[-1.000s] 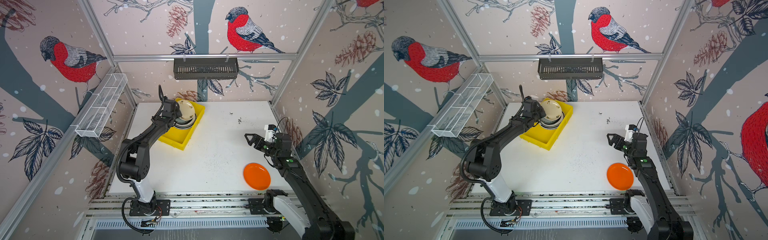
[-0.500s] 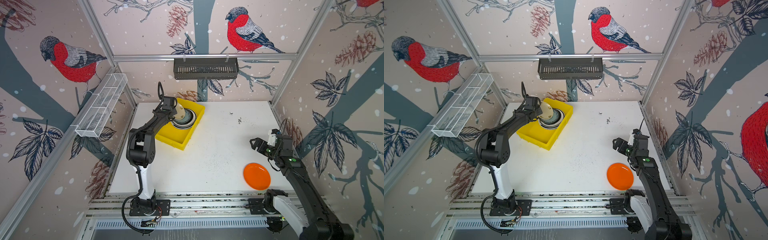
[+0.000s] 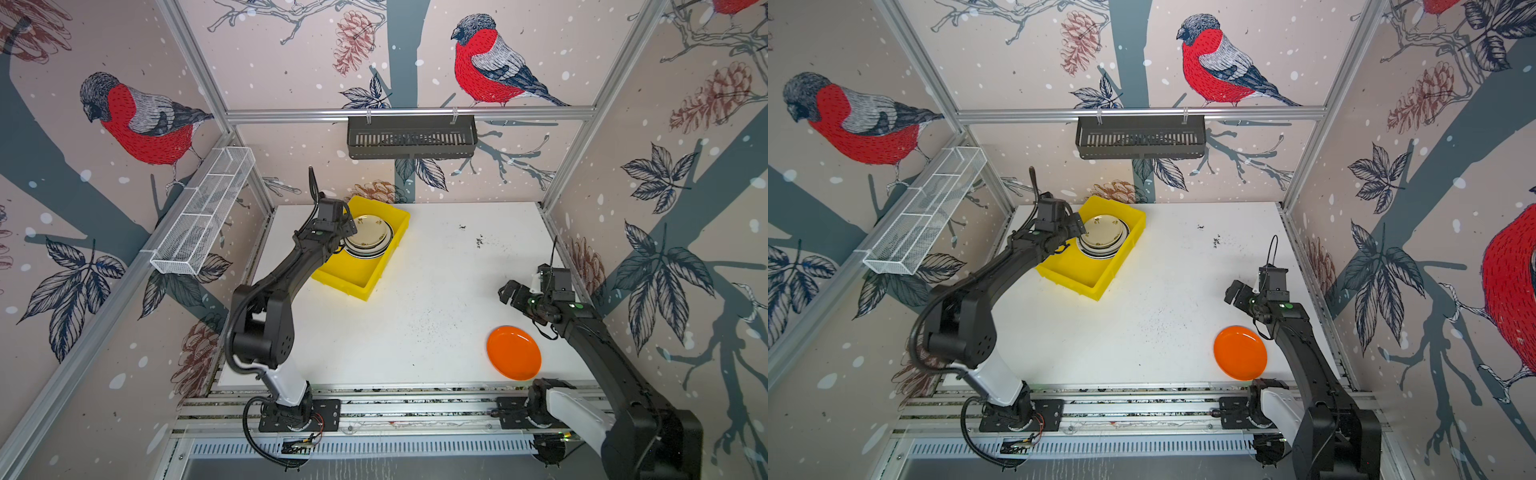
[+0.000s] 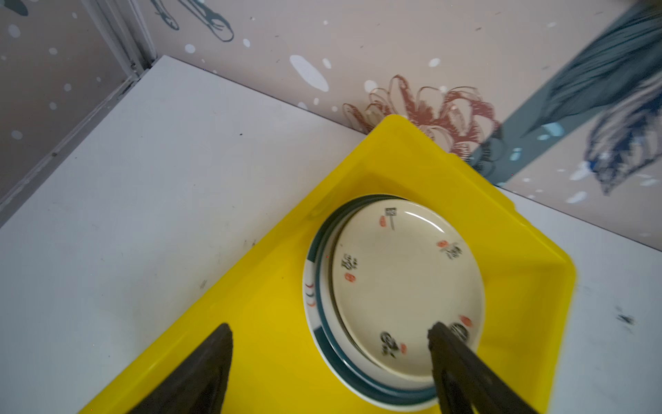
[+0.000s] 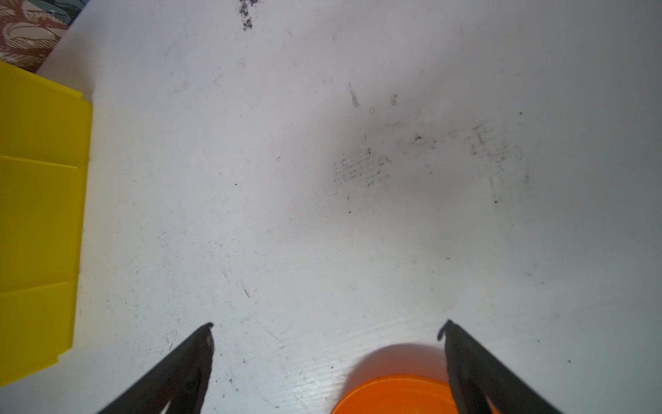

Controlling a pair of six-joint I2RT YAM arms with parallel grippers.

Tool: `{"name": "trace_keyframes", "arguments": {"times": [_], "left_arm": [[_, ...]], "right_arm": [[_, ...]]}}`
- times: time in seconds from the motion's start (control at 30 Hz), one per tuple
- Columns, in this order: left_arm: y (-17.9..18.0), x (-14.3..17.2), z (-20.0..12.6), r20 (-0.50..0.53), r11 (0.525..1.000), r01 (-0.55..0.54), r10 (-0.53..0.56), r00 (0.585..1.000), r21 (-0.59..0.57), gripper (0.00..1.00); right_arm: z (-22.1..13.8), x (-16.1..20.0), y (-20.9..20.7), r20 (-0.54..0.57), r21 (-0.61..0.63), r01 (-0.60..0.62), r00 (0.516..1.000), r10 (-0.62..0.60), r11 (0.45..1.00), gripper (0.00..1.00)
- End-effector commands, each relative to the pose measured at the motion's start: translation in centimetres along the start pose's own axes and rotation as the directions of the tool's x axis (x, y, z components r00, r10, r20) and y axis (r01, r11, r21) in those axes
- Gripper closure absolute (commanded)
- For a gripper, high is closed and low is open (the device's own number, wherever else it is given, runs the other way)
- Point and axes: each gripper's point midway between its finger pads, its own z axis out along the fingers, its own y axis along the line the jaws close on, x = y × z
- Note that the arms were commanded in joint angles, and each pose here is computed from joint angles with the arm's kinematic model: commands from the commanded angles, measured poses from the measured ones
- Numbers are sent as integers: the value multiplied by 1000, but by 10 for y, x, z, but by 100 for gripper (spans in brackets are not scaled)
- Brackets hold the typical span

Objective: Place the plates into the plastic bin on the countertop
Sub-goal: Place the plate in the plastic bin, then move the plate to the bottom-right of the table.

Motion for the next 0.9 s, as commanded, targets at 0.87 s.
{"name": "trace_keyframes", "arguments": {"times": [0.87], "left_arm": [[-234, 279, -146, -337, 510, 95, 406, 849, 855, 18]], "right_arm": [[-12, 22, -19, -36, 124, -90, 995, 95, 988, 0]]}}
